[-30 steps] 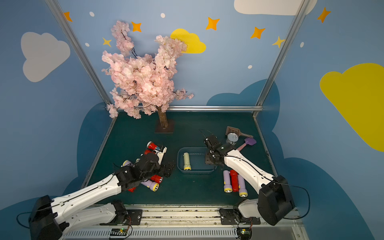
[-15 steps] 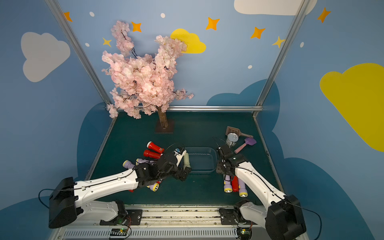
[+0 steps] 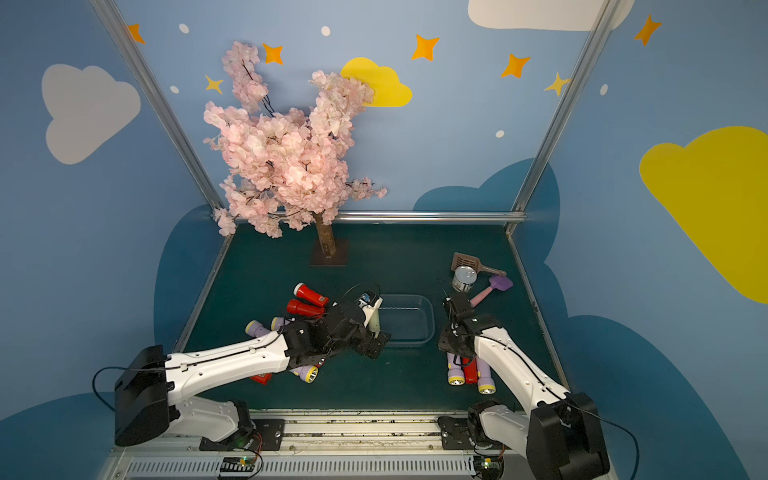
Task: Put the flashlights into the storage boxes
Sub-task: Pick up the flashlight from the center of the board.
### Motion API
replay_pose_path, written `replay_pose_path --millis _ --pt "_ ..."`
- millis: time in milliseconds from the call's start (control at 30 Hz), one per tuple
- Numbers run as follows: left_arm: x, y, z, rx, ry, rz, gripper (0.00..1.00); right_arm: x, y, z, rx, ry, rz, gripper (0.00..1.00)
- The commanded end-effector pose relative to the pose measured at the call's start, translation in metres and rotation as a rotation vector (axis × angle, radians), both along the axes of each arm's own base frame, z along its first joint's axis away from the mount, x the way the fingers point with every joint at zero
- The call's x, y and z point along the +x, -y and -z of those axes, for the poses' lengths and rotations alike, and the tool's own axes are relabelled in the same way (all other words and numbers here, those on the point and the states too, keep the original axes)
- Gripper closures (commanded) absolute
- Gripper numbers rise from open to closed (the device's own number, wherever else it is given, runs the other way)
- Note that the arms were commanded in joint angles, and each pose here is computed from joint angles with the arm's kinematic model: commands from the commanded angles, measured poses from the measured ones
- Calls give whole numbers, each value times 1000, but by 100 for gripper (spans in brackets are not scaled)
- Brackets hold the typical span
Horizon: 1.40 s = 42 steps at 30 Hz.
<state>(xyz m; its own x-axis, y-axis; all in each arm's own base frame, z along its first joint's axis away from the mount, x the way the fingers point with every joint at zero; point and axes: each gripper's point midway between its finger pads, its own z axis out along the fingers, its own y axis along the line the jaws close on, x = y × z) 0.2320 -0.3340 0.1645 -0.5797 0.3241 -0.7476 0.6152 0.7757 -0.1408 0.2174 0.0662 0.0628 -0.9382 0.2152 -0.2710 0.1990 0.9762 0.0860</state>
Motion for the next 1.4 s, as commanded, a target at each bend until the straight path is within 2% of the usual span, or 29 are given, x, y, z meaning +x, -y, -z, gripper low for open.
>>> replay_pose_path --millis 0,200,367,533,900,1133,1367 --pt "2 3 -7 12 20 13 1 0 -2 7 14 -17 -6 54" --pt "5 7 -9 3 47 27 1 -1 1 9 1 -26 2 54" --pt "8 21 -2 37 30 67 1 -5 6 12 -8 -17 24 53" --pt "11 23 1 62 11 52 1 -4 7 8 -7 -9 24 51" --pt "14 13 -14 43 84 36 1 -6 7 8 9 -8 35 50" --pt "6 0 -13 34 48 9 1 -5 5 14 16 -21 28 50" --pt "3 -23 -16 40 88 -31 1 -2 4 23 8 -44 23 51"
